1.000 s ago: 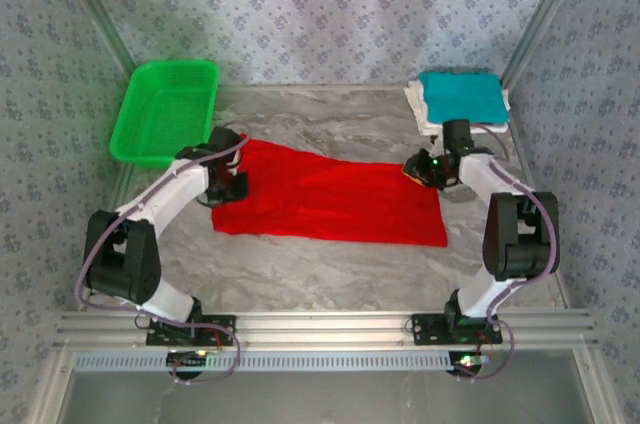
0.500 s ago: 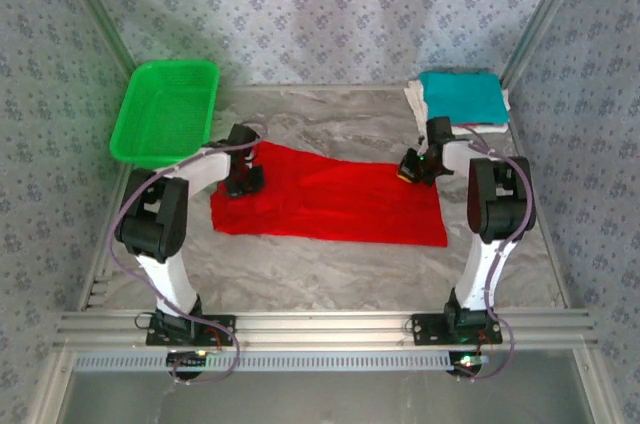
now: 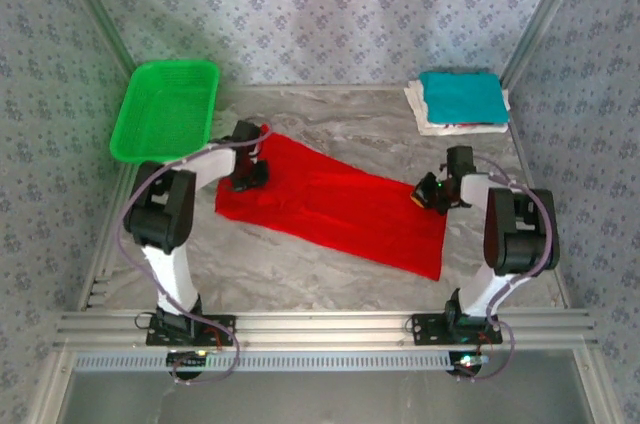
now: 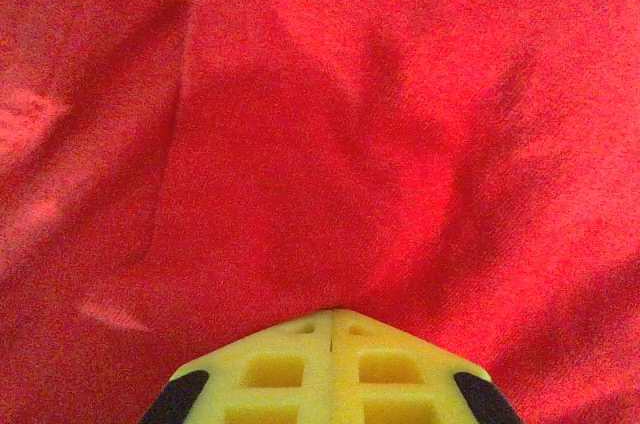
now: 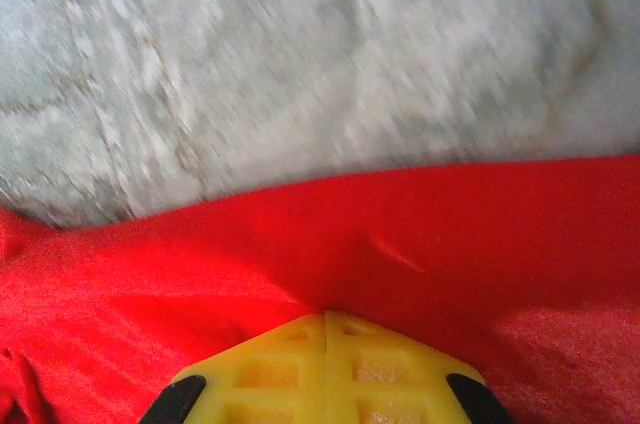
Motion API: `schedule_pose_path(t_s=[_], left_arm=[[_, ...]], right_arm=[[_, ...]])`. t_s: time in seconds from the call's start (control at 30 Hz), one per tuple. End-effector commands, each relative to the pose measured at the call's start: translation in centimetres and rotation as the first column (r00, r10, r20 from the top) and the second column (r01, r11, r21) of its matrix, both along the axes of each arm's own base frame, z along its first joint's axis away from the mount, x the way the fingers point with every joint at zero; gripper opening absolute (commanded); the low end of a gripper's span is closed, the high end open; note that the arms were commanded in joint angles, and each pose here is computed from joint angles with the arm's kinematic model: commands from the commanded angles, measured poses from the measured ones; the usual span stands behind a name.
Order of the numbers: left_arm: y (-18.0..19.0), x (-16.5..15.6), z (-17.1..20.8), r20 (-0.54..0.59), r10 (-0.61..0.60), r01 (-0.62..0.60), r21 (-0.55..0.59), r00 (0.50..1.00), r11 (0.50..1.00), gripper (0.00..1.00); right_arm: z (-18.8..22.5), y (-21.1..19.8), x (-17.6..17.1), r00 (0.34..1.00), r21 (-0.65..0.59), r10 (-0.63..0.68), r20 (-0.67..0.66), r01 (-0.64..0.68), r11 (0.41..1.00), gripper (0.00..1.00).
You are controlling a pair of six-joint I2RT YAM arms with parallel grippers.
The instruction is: Fold and stack the t-shirts
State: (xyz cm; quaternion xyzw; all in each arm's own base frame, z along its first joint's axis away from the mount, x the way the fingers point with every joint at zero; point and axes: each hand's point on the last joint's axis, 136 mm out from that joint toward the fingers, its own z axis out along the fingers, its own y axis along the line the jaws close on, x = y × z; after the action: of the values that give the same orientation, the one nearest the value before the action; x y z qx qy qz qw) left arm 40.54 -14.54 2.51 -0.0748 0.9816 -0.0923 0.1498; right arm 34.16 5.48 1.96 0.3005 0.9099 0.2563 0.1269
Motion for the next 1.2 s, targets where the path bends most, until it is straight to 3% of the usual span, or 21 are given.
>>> schedule_pose_path(t_s=[0.0,0.2,0.4,0.5,0.6,0.7,0.77,0.87,0.93,1.1,1.17], left_arm=[[-2.6,3.4,-1.9,0.014,-0.102,0.102,-0.011,0.995,0.995,0.0],[-7.2,12.4,-0.1,0.116,-0.208,0.208,0.007,0.971,0.978,0.0],[-6.1,17.1,5.8,0.238,-0.189,0.187,0.033,0.953,0.982,0.0],[-5.0,16.4,9.6,0.3,-0.16,0.157,0.034,0.94,0.987,0.04],[-4.6,13.8,12.2,0.375,-0.097,0.129,-0.06,0.922,0.99,0.12],[-4.8,10.1,12.7,0.417,-0.013,0.105,-0.198,0.909,0.975,0.27],[-5.7,7.9,11.7,0.384,0.022,0.099,-0.291,0.923,0.952,0.29],[-7.5,6.1,9.7,0.328,0.03,0.1,-0.371,0.944,0.923,0.29],[-8.2,5.7,8.7,0.311,0.005,0.112,-0.359,0.95,0.927,0.32],[-9.2,6.3,6.6,0.271,-0.039,0.127,-0.317,0.962,0.94,0.63],[-9.5,6.5,5.5,0.229,-0.027,0.105,-0.335,0.973,0.936,0.64]], right_arm=[[-1.1,-0.2,-3.9,0.991,0.005,-0.093,-0.096,0.094,0.996,0.0],[-1.2,2.4,-8.9,0.983,-0.048,-0.16,-0.092,0.156,0.987,0.0],[3.5,5.0,-8.0,0.995,-0.143,-0.062,0.084,0.073,0.987,0.0],[7.6,5.7,-4.9,0.973,-0.204,0.055,0.225,-0.008,0.979,0.0],[10.9,8.4,-1.2,0.92,-0.257,0.244,0.306,-0.167,0.952,0.02],[11.2,11.7,2.2,0.865,-0.281,0.417,0.278,-0.342,0.897,0.06],[10.5,13.5,4.3,0.836,-0.273,0.495,0.235,-0.432,0.86,0.06],[9.4,15.3,7.3,0.828,-0.231,0.523,0.201,-0.479,0.847,0.06],[9.1,16.3,8.6,0.824,-0.207,0.522,0.221,-0.483,0.851,0.06],[9.0,16.9,9.0,0.835,-0.142,0.496,0.239,-0.475,0.868,0.06],[9.1,16.5,8.6,0.837,-0.15,0.491,0.24,-0.468,0.871,0.06]])
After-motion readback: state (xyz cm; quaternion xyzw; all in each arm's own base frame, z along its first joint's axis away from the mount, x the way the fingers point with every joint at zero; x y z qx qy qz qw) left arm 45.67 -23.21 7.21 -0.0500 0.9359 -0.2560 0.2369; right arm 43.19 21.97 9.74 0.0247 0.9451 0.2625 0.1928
